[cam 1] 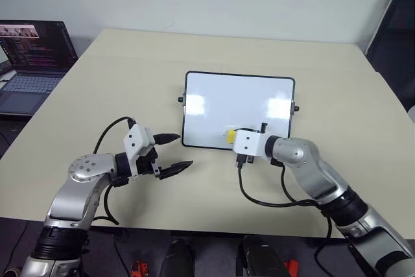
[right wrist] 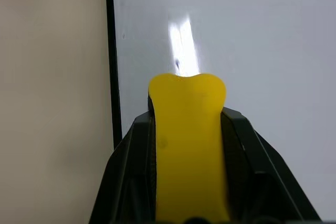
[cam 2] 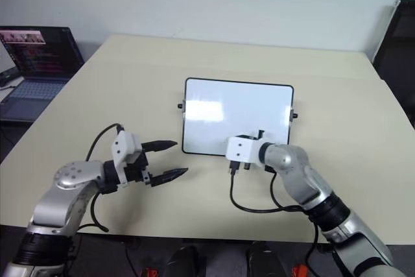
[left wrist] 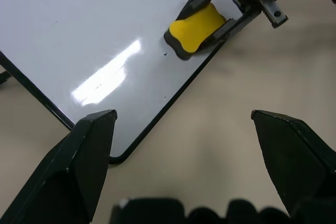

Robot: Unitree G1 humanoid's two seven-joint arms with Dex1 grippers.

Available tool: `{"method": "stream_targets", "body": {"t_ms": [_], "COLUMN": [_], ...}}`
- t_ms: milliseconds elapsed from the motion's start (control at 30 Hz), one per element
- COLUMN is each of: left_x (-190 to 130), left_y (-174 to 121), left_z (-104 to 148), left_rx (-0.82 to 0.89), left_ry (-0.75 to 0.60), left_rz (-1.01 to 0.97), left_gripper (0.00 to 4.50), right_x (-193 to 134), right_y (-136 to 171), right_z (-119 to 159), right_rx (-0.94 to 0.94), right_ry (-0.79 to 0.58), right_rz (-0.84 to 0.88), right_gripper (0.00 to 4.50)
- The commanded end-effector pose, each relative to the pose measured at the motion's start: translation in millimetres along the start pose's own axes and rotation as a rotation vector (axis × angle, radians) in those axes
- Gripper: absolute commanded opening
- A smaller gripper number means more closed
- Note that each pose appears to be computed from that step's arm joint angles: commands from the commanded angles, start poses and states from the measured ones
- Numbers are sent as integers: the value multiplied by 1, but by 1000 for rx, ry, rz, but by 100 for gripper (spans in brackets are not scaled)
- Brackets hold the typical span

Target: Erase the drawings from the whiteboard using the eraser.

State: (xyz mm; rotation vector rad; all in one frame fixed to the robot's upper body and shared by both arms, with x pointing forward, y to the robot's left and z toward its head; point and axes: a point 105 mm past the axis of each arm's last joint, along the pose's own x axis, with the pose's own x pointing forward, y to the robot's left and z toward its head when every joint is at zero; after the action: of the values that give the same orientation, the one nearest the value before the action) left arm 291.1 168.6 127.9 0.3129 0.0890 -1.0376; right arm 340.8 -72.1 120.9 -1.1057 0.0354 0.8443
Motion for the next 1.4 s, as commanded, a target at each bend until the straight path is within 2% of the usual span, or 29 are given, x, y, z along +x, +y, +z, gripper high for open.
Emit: {"method": "stream_targets", "body": {"t_ms": [33, 133, 233, 333, 400, 567, 767, 933, 1067, 1233, 1333, 1400], "left_x": [2, 2, 2, 2, 1, 1, 0, 0, 1, 3, 5, 6], "left_y": [1, 1, 1, 0, -2, -4, -4, -4, -4, -4, -5, -5], "left_z": [11, 11, 11, 10, 10, 11, 10, 10, 10, 11, 11, 11], "left_rx": [40, 39, 37, 35, 33, 33, 31, 28, 27, 26, 26, 26], "left_ry": [-28, -29, -30, -29, -29, -27, -23, -24, -25, -29, -30, -32], "left_rz": [-4, -7, -8, -9, -10, -6, 9, 15, 12, 3, -5, -12], "left_gripper": [450, 450, 450, 450, 450, 450, 450, 450, 450, 450, 450, 450], "right_x": [-20, -28, -29, -14, 5, 31, 49, 44, 24, 1, -12, -28], "right_y": [-10, -9, -11, -13, -13, -12, -5, -7, -11, -12, -15, -27], "right_z": [-36, -47, -45, -25, 1, 35, 48, 28, -3, -23, -28, -24], "right_rx": [12, 18, 17, 8, -11, -71, -133, -109, -107, -85, -41, 45], "right_ry": [136, 167, 158, 92, 19, -69, -101, -42, 40, 85, 85, 45], "right_rz": [-41, -39, -44, -45, -38, -2, 42, 37, 22, 2, -28, -110], "right_gripper": [130, 130, 130, 130, 130, 130, 130, 130, 130, 130, 130, 130]}}
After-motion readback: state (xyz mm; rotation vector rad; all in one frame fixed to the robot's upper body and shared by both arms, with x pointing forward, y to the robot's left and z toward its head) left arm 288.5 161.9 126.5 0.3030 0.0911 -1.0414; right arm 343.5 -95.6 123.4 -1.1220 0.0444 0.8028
